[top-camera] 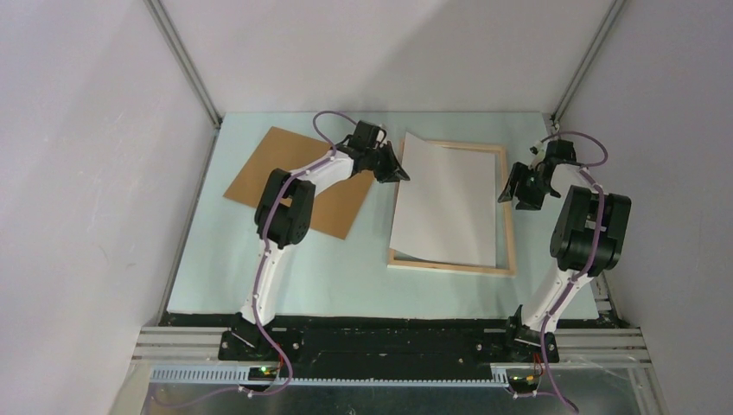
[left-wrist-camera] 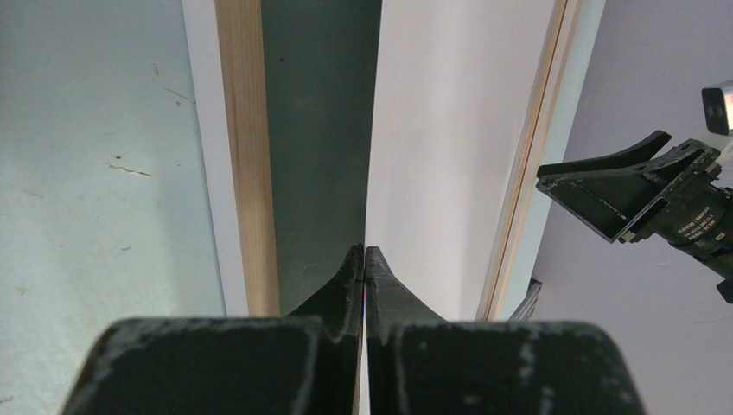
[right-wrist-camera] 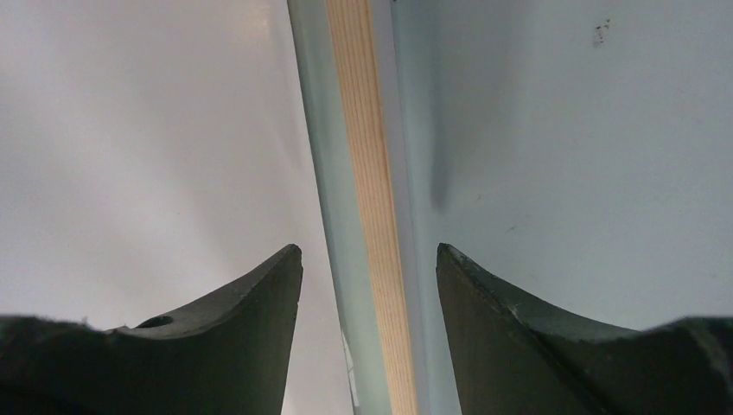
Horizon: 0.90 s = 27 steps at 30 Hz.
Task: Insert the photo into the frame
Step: Turn over the photo from the photo frame.
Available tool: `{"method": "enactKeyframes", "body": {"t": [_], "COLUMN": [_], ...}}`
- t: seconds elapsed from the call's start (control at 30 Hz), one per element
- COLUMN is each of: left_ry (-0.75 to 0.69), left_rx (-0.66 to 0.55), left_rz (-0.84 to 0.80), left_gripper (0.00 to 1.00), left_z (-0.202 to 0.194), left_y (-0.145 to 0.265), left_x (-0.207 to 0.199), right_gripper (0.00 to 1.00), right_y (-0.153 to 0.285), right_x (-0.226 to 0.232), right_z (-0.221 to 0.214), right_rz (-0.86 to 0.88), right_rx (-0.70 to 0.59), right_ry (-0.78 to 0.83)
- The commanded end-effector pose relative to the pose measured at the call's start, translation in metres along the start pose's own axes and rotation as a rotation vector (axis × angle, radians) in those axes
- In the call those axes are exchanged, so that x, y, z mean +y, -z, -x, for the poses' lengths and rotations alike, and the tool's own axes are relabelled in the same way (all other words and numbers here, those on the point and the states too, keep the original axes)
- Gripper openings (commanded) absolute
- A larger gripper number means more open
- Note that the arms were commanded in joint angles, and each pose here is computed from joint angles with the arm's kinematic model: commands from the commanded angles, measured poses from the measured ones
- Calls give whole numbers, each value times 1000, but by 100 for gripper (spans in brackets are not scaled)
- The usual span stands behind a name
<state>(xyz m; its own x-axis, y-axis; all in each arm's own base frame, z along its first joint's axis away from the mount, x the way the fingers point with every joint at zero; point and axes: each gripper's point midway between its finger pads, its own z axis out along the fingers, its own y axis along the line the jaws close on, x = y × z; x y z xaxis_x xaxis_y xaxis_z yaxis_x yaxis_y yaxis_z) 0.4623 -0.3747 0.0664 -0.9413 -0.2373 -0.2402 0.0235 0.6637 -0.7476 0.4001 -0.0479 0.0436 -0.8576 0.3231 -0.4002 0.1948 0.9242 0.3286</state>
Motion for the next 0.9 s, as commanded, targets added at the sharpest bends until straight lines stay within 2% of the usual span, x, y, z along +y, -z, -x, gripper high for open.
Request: {"method": "enactKeyframes", "body": {"t": [0.0,0.87], "left_ry": [-3,51], "left_rx": [-41,-42], "left_rz": [-49,-15], "left_gripper": [0,0], "left_z": [9,-5], "left_y": [-6,-14], "left_x": [-18,-15], "right_gripper": [62,60], "right_y": [0,-3], "right_x": [1,1], "right_z": [8,0], "right_rz": [-5,3], "right_rx": [-6,26], "right_ry": [25,5]}}
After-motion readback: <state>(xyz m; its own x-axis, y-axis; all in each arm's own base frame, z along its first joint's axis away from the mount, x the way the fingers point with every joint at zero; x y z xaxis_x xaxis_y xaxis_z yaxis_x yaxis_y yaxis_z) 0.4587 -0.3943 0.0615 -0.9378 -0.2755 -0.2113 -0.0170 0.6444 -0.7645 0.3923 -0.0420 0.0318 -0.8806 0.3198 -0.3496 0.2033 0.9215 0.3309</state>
